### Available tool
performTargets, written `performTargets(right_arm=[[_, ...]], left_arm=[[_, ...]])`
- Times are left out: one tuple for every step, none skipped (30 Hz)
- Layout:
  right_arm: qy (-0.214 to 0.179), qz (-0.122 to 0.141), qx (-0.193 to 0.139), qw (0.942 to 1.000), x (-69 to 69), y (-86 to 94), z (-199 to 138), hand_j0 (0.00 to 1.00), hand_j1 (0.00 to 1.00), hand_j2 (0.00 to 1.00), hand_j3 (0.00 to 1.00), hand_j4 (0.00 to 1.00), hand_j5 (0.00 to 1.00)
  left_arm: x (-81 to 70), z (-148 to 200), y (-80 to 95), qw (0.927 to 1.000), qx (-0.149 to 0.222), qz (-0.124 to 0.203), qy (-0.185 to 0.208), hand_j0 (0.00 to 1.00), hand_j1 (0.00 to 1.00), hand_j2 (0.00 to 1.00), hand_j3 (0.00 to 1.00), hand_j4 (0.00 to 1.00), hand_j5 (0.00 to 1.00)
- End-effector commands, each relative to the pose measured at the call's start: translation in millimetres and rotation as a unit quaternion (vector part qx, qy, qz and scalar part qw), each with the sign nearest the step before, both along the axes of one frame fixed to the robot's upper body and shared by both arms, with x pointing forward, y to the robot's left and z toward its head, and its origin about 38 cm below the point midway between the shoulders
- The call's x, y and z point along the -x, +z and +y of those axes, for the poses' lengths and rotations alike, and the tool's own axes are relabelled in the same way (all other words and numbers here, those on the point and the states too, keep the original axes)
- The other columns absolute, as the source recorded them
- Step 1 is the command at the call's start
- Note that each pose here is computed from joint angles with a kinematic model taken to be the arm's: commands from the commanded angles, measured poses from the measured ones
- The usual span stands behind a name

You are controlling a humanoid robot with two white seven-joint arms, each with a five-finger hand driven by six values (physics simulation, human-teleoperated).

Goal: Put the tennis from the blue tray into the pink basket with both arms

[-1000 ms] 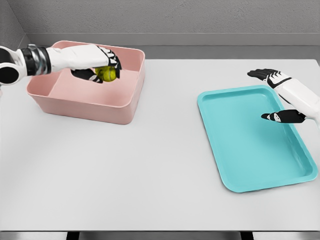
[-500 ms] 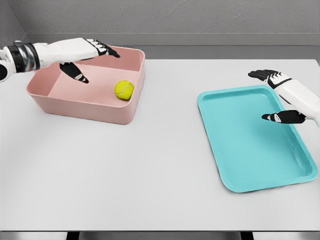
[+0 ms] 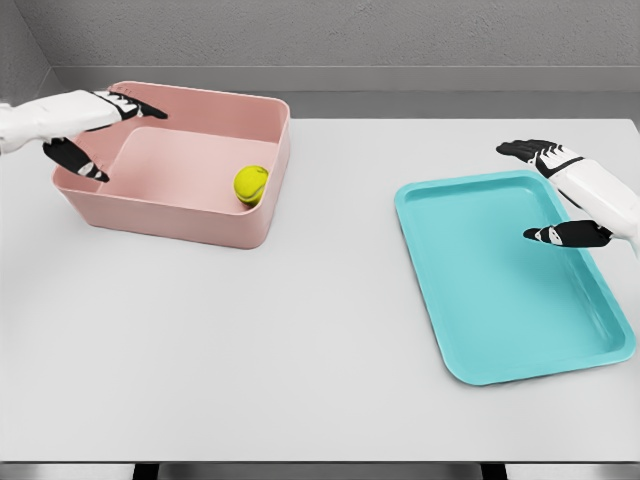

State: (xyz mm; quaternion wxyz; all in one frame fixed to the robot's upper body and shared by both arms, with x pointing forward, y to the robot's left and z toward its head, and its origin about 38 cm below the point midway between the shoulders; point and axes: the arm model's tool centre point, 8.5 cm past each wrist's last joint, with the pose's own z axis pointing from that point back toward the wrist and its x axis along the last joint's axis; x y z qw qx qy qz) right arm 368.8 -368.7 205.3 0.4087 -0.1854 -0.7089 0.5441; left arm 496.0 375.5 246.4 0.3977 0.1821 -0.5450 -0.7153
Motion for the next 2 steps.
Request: performTargets(right_arm=[[0.0, 0.0, -0.004, 1.0, 0.0, 0.4, -0.4, 1.0, 1.0, 1.0, 1.0, 1.0, 1.0], [0.0, 0.0, -0.004, 1.0, 0.0, 0.4, -0.4, 1.0, 1.0, 1.0, 1.0, 1.0, 1.0]], left_arm=[[3.3, 16.5, 9.3, 0.9997, 0.012, -0.004, 0.018, 1.0, 1.0, 1.0, 1.0, 1.0, 1.0], [3.9, 18.5, 8.8, 0.9997, 0.012, -0.003, 0.021, 1.0, 1.0, 1.0, 1.0, 1.0, 1.0]])
